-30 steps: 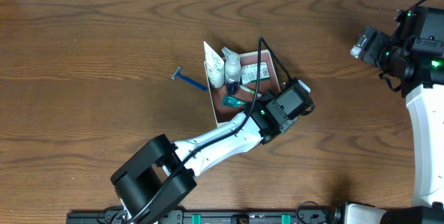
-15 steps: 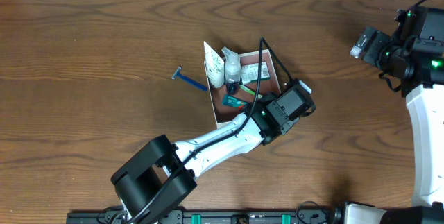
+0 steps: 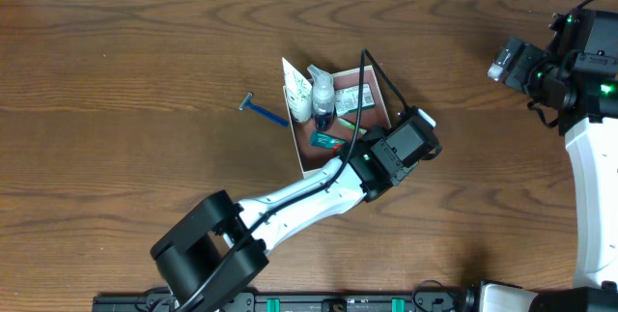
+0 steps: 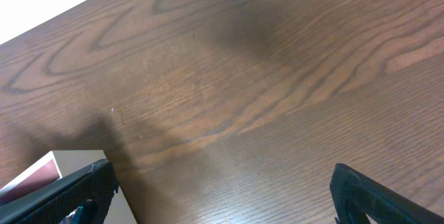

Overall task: Pack container
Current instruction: 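Push the toothbrush down inside the box with the left gripper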

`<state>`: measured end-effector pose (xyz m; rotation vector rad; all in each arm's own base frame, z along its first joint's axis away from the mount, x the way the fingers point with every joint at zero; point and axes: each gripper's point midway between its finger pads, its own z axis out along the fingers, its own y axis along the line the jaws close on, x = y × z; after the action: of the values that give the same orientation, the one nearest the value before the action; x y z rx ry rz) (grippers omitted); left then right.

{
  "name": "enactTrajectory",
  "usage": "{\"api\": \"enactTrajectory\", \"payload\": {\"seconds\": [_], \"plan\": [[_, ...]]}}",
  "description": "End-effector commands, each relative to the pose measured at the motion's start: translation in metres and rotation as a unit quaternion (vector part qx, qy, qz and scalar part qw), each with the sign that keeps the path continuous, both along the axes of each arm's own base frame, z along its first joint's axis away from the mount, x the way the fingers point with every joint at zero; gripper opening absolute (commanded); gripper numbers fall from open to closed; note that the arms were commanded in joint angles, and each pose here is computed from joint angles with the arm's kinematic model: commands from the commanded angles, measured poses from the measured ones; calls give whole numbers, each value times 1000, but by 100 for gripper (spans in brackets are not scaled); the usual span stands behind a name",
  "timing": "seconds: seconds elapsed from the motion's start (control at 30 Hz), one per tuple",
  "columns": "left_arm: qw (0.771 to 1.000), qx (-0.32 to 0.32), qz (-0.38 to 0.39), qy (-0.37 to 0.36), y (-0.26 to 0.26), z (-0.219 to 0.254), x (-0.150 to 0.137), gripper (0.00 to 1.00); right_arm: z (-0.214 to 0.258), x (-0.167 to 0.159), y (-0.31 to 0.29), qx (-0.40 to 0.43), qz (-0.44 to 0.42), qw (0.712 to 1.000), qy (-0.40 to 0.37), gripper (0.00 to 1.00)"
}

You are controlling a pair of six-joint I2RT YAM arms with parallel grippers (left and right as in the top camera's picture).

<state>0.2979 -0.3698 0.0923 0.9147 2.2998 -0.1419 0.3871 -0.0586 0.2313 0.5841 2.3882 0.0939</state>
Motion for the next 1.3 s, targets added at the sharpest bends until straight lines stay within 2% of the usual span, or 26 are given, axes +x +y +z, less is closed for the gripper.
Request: {"api": "enactTrajectory", "payload": {"seconds": [0.0, 0.27, 0.6, 0.77, 1.0, 1.27], "plan": [[999, -18, 20, -27, 5, 29, 10, 31, 6, 1, -2, -3, 2, 1000, -7, 99], [1000, 2, 20, -15, 12, 22, 5, 31, 6, 1, -2, -3, 2, 1000, -6, 99], [996, 78, 44, -13, 45, 11, 2, 29, 6, 1, -2, -3, 2, 1000, -6, 99], [995, 91, 49, -10, 52, 9, 1, 29, 6, 1, -2, -3, 2, 1000, -6, 99], [994, 62, 86, -10, 61, 22, 10, 30, 6, 1, -2, -3, 2, 1000, -6, 99], [993, 9, 110, -42, 77, 74, 21, 30, 6, 1, -2, -3, 2, 1000, -7, 99]]}}
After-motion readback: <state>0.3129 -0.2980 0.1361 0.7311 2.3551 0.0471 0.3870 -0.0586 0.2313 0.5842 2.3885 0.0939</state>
